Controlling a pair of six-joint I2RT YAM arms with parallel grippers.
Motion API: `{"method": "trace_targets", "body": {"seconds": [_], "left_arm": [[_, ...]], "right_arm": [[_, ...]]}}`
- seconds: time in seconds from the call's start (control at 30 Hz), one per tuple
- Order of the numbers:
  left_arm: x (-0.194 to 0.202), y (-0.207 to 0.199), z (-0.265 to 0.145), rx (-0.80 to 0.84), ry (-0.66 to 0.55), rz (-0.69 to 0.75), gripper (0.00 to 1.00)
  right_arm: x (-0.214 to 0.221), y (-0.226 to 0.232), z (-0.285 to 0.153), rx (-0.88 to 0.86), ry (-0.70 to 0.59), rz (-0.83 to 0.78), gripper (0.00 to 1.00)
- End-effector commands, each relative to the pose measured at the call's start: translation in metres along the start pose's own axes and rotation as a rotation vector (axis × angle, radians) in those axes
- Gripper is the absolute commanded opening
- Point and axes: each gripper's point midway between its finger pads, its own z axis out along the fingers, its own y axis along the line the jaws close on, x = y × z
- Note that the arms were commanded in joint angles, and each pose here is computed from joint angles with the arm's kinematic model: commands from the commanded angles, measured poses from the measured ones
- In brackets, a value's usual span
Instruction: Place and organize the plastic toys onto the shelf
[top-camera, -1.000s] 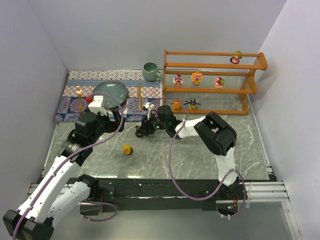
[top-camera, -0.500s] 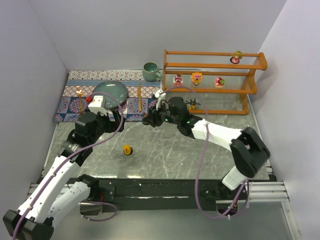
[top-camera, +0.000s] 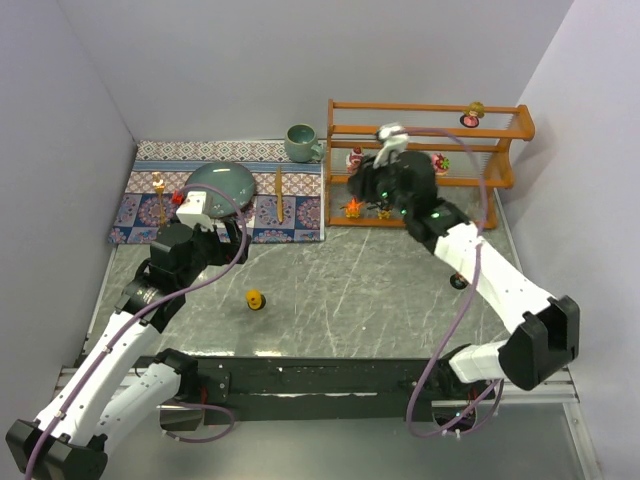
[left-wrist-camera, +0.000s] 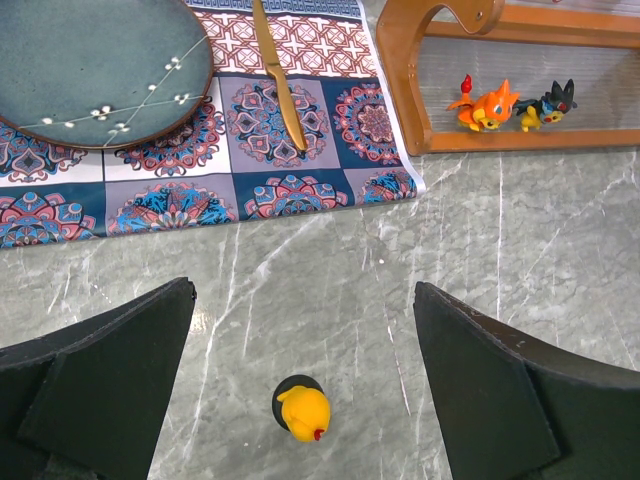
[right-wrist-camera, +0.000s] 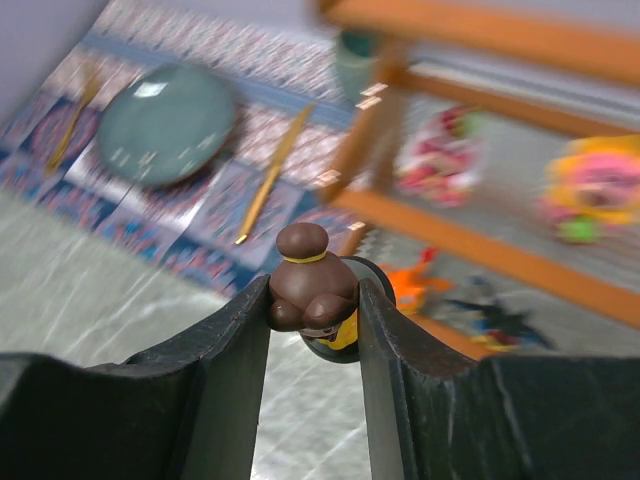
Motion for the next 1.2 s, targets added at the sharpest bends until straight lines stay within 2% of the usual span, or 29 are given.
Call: {"method": "trace_targets", "body": {"seconds": [0.0, 0.3, 0.67, 1.0, 1.17], "left_arm": [[-0.008, 0.001, 0.000, -0.004, -0.030, 0.001, 0.97], [-0.004, -0.002, 0.004, 0.012, -0.008, 0.001, 0.97], [0.003, -0.001, 0.010, 0.006, 0.024, 0.006, 0.97], [0.008, -0.002, 0.015, 0.013, 0.049, 0.010, 0.97], [0.010, -0.002, 0.016, 0.010, 0.054, 0.010, 0.97]], "right_arm": [[-0.061, -0.033, -0.029, 0.110, -0.123, 0.033, 0.07], [-0.114, -0.114, -0.038, 0.283, -0.222, 0.095, 0.08], [-0.158, -0.177, -0.027, 0.375, -0.279, 0.132, 0.08], [-0.148, -0.220, -0.002, 0.422, -0.238, 0.164, 0.08], [-0.141, -0.225, 0.013, 0.403, -0.218, 0.177, 0.08]]}}
